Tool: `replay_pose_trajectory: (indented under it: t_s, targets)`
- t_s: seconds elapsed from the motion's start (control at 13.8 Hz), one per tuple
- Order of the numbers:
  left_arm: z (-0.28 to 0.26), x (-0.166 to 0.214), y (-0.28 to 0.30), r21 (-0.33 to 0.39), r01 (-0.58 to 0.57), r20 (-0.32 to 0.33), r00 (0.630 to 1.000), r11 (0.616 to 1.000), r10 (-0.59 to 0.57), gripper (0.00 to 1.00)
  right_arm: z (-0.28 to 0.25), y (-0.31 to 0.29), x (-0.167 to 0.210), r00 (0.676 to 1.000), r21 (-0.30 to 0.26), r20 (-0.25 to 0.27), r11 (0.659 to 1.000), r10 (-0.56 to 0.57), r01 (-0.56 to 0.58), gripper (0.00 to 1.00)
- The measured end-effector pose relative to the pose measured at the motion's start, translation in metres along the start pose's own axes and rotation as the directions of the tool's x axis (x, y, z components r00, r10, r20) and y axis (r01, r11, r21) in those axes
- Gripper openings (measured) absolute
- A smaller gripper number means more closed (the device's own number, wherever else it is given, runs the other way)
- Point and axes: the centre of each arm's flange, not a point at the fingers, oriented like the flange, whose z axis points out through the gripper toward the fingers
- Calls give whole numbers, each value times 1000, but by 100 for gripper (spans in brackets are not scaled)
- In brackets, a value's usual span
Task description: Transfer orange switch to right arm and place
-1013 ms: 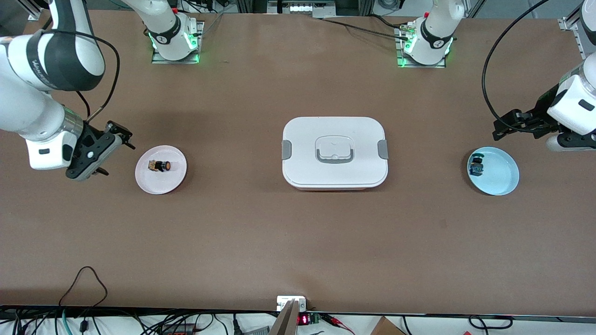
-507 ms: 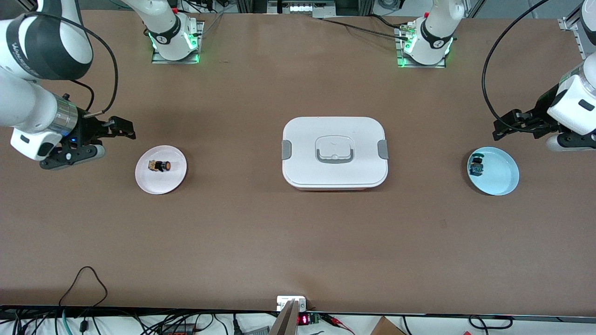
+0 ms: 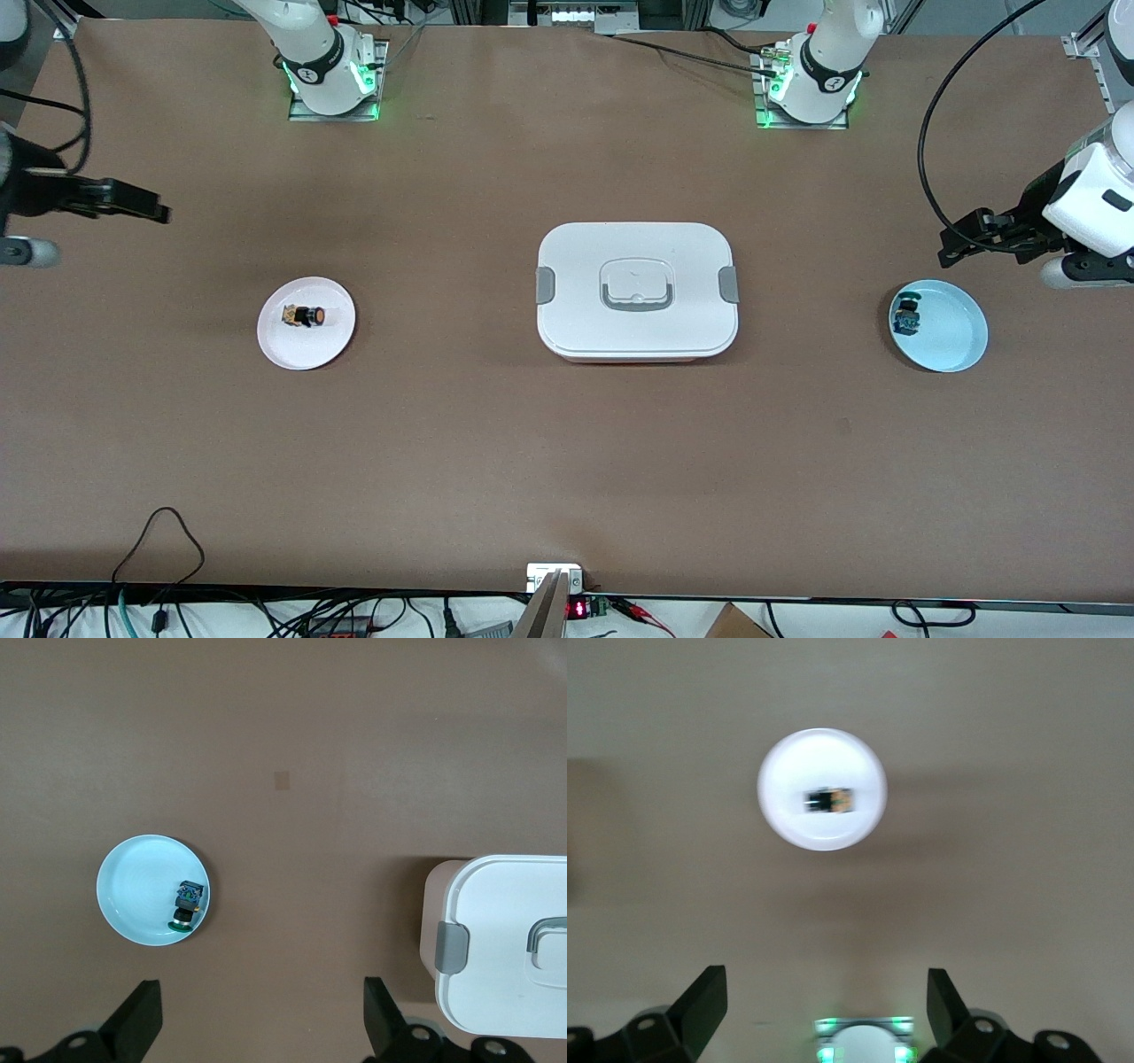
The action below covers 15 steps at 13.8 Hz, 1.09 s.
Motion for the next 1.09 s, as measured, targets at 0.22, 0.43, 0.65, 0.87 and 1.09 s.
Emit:
replay_pose_trajectory:
  t_s: [0.22, 0.43, 0.65, 0.87, 1.09]
  targets:
    - [0, 0, 0, 0, 0, 0, 1000, 1000, 0, 100, 2, -1, 10, 999, -62, -40, 998, -35, 32, 100]
    - [0, 0, 0, 0, 1, 0, 1000, 1000, -1, 100, 10, -11, 17, 992, -45, -111, 998, -55, 50, 100]
    - [0, 0, 0, 0, 1, 0, 1000, 1000, -1, 100, 19, -6, 6, 991, -29, -127, 999, -49, 45, 100]
    - [0, 0, 0, 0, 1, 0, 1000, 1000, -1, 100, 16, -5, -7, 992, -26, -116, 999, -48, 45, 100]
    - [0, 0, 0, 0, 1, 0, 1000, 1000, -1, 100, 17, -4, -7, 992, -26, -114, 999, -45, 43, 100]
